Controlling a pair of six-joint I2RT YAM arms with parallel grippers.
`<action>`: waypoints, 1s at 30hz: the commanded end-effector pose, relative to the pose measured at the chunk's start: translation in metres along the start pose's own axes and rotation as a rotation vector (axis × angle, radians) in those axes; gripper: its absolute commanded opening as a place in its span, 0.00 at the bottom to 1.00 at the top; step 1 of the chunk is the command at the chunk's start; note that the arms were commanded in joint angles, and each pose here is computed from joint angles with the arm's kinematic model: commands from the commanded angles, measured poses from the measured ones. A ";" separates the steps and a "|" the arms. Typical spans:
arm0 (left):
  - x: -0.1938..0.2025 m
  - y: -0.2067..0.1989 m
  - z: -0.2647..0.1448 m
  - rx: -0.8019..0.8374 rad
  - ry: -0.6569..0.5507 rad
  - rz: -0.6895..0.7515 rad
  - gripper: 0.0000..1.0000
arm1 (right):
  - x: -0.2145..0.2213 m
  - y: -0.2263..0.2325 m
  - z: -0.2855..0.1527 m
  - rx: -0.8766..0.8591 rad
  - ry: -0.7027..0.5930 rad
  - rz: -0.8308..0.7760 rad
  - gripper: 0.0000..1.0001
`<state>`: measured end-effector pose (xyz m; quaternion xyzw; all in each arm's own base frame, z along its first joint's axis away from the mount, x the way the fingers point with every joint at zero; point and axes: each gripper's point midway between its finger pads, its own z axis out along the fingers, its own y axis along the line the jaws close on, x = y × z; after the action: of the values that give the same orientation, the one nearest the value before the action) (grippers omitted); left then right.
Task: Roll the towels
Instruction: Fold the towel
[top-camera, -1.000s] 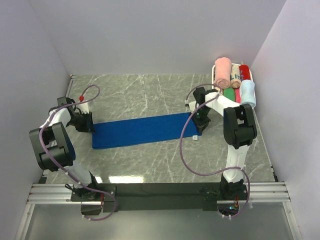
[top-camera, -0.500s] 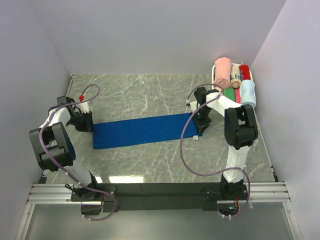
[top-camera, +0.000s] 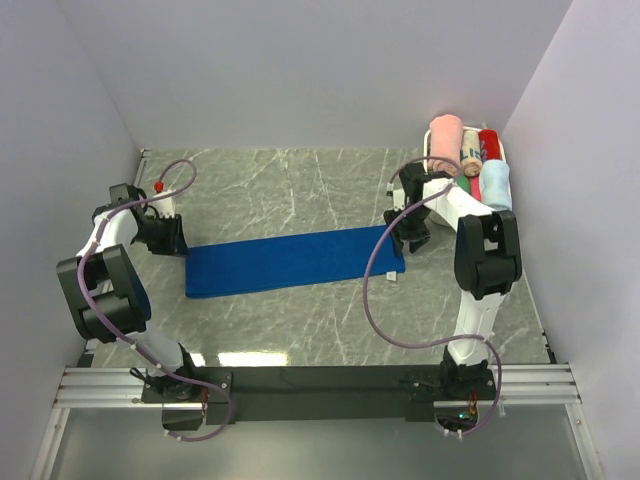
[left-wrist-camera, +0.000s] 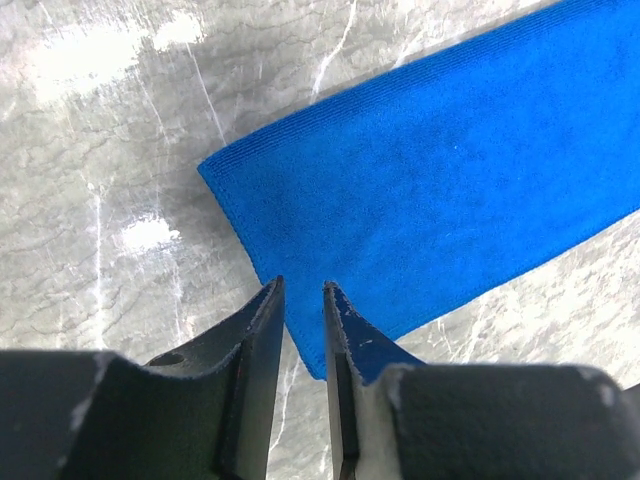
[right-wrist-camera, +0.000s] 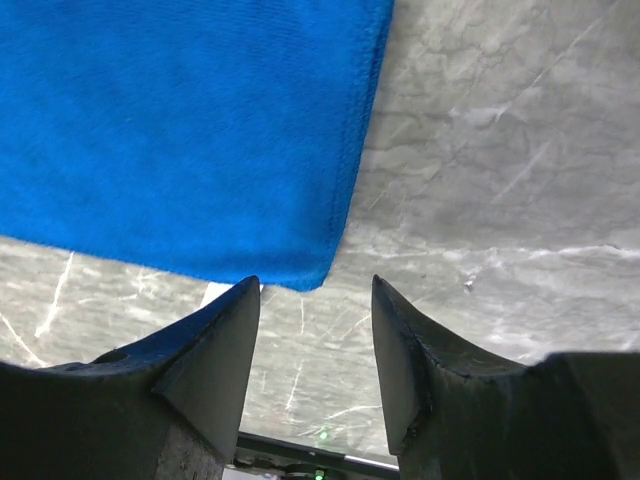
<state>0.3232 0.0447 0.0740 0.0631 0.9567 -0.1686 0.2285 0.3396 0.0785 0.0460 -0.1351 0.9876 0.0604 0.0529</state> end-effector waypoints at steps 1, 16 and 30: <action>-0.011 -0.004 -0.007 0.013 -0.026 0.005 0.29 | -0.008 -0.002 0.004 0.012 -0.001 0.047 0.56; -0.007 -0.004 -0.007 0.009 -0.007 -0.016 0.32 | 0.002 -0.003 0.045 -0.014 0.101 0.077 0.34; -0.010 -0.008 -0.009 0.042 0.007 -0.038 0.48 | -0.019 -0.002 0.009 -0.036 -0.011 0.053 0.00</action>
<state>0.3181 0.0415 0.0765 0.0500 0.9599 -0.1806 0.2087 0.3369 0.0815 0.0156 -0.1002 0.9922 0.0743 -0.0072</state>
